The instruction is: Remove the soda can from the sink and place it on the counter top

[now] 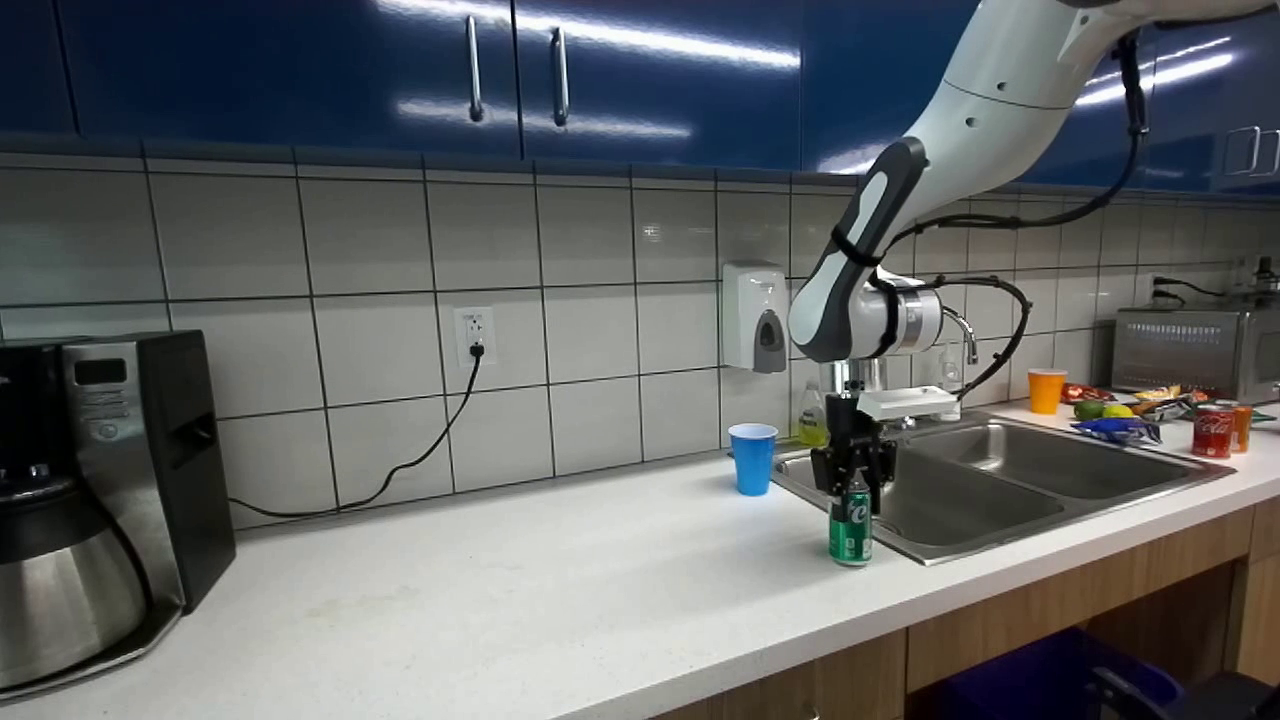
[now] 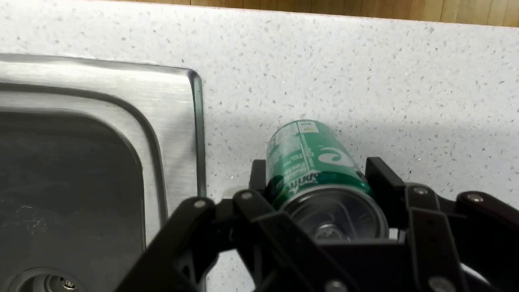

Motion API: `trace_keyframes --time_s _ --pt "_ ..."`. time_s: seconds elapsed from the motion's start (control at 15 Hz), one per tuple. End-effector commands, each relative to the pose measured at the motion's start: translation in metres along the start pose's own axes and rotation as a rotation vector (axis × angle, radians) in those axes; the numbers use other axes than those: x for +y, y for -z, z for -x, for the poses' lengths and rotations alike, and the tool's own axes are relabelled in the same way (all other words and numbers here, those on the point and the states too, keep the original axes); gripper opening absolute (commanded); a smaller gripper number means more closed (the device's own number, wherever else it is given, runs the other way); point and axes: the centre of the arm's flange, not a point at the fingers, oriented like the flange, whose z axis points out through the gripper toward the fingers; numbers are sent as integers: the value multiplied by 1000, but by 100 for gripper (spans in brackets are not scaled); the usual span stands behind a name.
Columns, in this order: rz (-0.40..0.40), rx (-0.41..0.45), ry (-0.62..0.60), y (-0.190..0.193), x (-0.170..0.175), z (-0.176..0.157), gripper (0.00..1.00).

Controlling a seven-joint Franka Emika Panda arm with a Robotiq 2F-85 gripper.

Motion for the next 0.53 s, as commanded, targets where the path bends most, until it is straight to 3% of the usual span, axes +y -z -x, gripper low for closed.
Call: trace_keyframes --time_s 0.0,0.2,0.47 --pt "18 12 10 0 1 3 88" --pt "21 11 7 4 2 4 99" --pt "21 13 6 12 3 6 100"
